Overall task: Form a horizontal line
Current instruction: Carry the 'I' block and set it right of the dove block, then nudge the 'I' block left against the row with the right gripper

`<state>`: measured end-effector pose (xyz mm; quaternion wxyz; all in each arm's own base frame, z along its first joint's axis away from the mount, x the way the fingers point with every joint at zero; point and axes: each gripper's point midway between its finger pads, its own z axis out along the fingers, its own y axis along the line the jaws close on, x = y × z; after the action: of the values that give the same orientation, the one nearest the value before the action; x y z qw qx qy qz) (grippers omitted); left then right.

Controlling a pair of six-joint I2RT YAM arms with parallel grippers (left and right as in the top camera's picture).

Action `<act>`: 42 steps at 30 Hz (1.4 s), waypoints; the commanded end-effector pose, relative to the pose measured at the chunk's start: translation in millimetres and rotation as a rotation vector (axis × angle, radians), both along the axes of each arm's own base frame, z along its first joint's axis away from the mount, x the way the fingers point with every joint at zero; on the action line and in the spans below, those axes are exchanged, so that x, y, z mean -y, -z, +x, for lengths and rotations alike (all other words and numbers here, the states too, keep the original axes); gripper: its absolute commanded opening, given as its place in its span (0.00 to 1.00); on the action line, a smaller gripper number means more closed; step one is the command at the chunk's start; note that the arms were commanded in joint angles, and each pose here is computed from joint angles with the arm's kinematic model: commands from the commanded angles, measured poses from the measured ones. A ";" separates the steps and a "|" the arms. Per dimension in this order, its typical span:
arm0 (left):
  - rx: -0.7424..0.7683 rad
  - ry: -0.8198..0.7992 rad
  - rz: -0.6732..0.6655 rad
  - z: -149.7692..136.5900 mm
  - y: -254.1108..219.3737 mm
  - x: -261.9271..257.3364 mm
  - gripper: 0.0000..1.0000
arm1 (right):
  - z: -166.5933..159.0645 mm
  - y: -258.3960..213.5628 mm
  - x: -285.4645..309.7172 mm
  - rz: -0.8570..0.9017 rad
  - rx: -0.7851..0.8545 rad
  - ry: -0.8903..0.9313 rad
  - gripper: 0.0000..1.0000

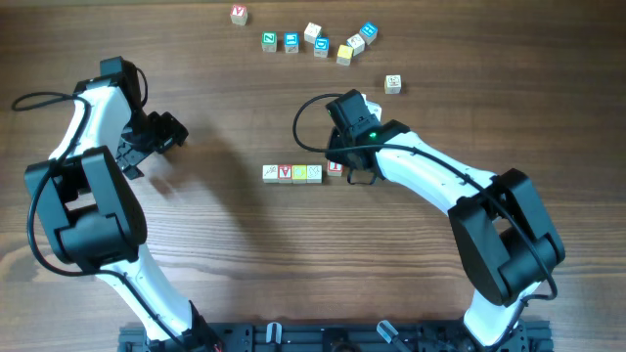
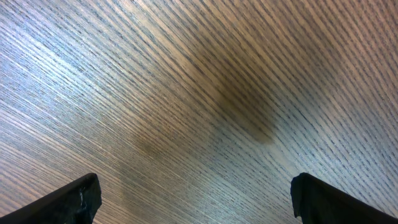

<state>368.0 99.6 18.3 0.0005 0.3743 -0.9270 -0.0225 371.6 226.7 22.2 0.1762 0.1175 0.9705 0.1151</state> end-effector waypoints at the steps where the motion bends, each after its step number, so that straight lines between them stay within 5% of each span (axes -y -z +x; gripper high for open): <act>1: 0.006 -0.004 0.011 0.1 -3.3 -2.8 1.00 | -9.0 9.4 -2.4 0.022 -0.057 -0.001 0.16; 11: 0.006 -0.004 0.011 0.1 -3.3 -2.8 1.00 | -23.3 12.2 -8.3 0.060 -0.127 -0.029 0.20; 23: 0.007 -0.004 0.011 0.2 -3.3 -2.8 1.00 | 6.6 8.5 21.4 0.075 -0.078 0.064 0.27; 28: 0.007 -0.004 0.011 0.2 -3.3 -2.8 1.00 | -19.7 16.1 28.0 0.084 -0.210 0.029 0.27; 31: 0.006 -0.004 0.011 0.1 -3.3 -2.8 1.00 | -20.1 15.8 26.6 0.089 -0.211 0.016 0.11; 33: 0.006 -0.004 0.011 0.1 -3.3 -2.8 1.00 | -19.5 15.6 26.1 0.091 -0.208 0.016 0.27; 42: 0.007 -0.004 0.011 0.2 -3.3 -2.8 1.00 | -26.6 16.3 24.1 0.104 -0.240 0.010 0.11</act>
<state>368.1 99.7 18.3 0.0003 0.3743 -0.9270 -0.0225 351.1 200.3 12.4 0.0698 0.1477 0.9754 0.1480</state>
